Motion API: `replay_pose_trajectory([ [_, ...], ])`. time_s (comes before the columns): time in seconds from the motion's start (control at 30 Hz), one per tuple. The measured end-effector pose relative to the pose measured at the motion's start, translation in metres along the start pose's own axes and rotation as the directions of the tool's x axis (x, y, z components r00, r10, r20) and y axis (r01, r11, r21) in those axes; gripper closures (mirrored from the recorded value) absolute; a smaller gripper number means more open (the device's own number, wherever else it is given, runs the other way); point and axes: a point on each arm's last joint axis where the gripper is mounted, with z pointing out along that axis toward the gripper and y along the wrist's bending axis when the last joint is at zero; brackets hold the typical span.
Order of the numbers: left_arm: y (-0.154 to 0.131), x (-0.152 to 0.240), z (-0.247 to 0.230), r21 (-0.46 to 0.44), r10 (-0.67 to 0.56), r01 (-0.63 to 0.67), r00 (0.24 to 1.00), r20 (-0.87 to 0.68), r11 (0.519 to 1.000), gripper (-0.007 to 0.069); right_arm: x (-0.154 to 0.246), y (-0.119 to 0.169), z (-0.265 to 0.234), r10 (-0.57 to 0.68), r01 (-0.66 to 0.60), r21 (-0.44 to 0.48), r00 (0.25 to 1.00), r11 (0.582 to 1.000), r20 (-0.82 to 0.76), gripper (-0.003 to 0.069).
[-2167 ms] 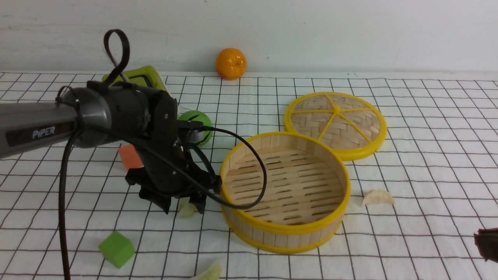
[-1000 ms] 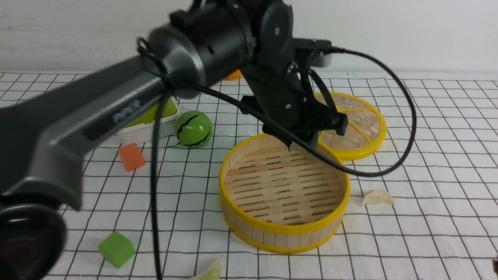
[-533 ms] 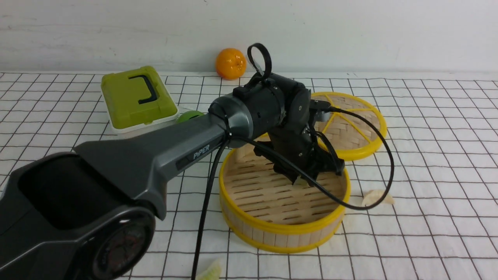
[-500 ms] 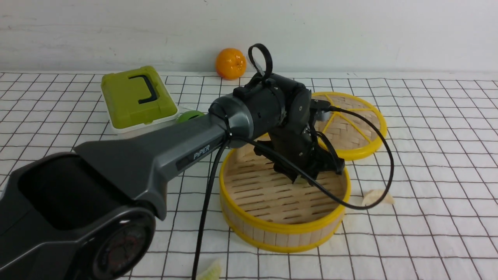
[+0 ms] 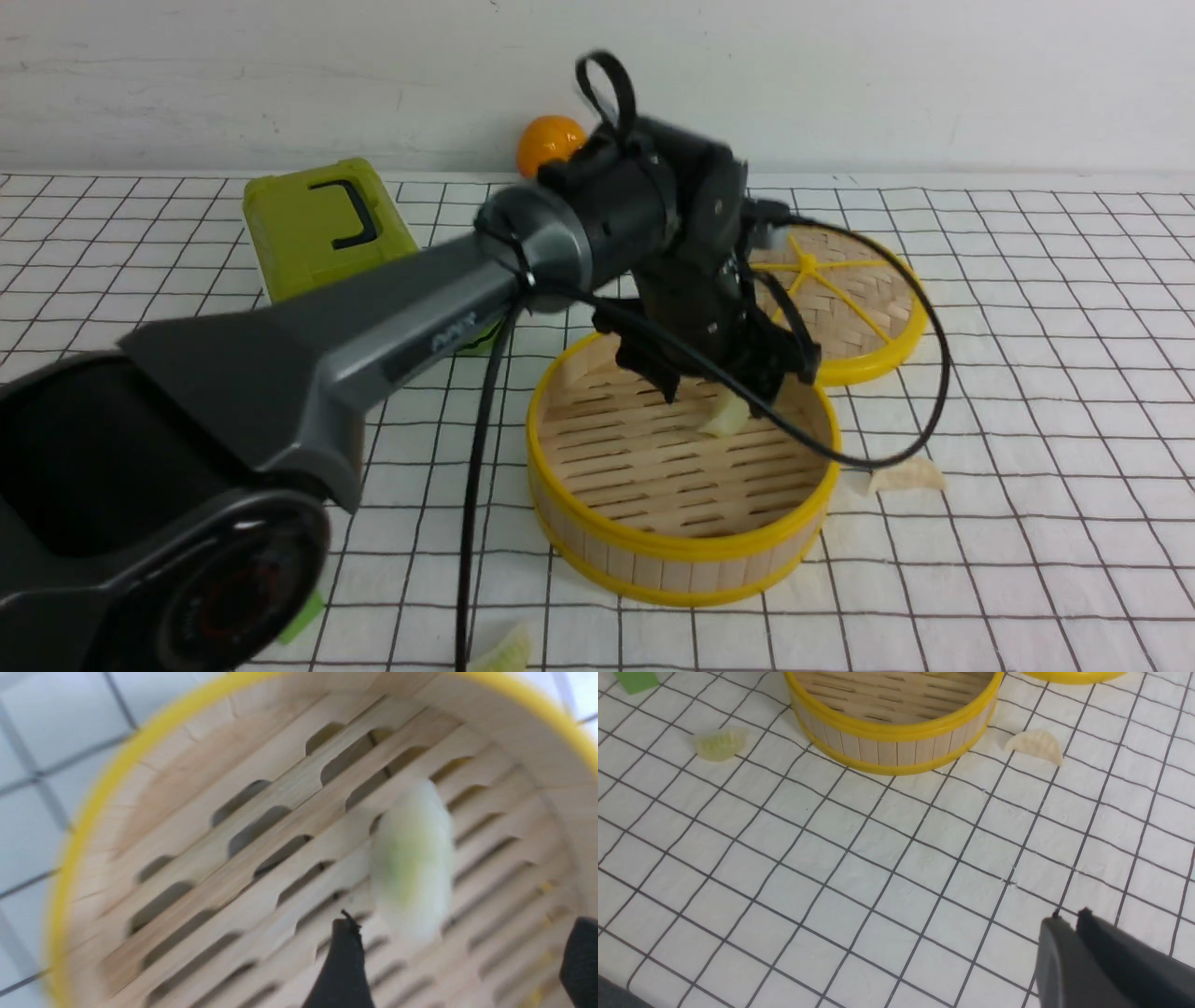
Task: Put the dumplings into the steamer on the table with the white tablecloth.
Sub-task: 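Place the dumpling into the bamboo steamer basket with the left gripper, then reach for and grasp a dumpling on the table with the left gripper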
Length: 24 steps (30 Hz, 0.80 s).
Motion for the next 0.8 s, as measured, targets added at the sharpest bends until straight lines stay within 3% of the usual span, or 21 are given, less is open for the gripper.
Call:
replay_pose_trajectory([
  [0.2, 0.006, 0.0, -0.102, -0.04, 0.086, -0.084, 0.995, 0.053, 0.996, 0.0059, 0.0, 0.0, 0.0, -0.001, 0.001, 0.001, 1.0, 1.0, 0.0, 0.0604],
  [0.27, 0.007, 0.004, -0.115, -0.041, 0.092, -0.09, 0.994, 0.058, 0.995, 0.0062, 0.0, 0.0, 0.0, -0.001, 0.001, 0.001, 1.0, 1.0, 0.0, 0.0603],
  [0.4, 0.017, 0.041, -0.152, -0.046, 0.115, -0.114, 0.993, 0.014, 0.992, 0.0069, 0.0, 0.001, 0.0, 0.003, -0.003, -0.006, 1.0, 1.0, 0.002, 0.0599],
  [0.63, 0.037, 0.121, -0.152, -0.057, 0.163, -0.174, 0.973, -0.16, 0.983, 0.007, -0.002, 0.002, 0.0, 0.012, -0.012, -0.02, 1.0, 1.0, 0.019, 0.0589],
  [0.8, 0.049, 0.18, -0.109, -0.043, 0.196, -0.21, 0.955, -0.223, 0.977, 0.007, -0.007, 0.0, 0.001, 0.015, -0.015, -0.005, 0.996, 1.0, 0.084, 0.0586],
])
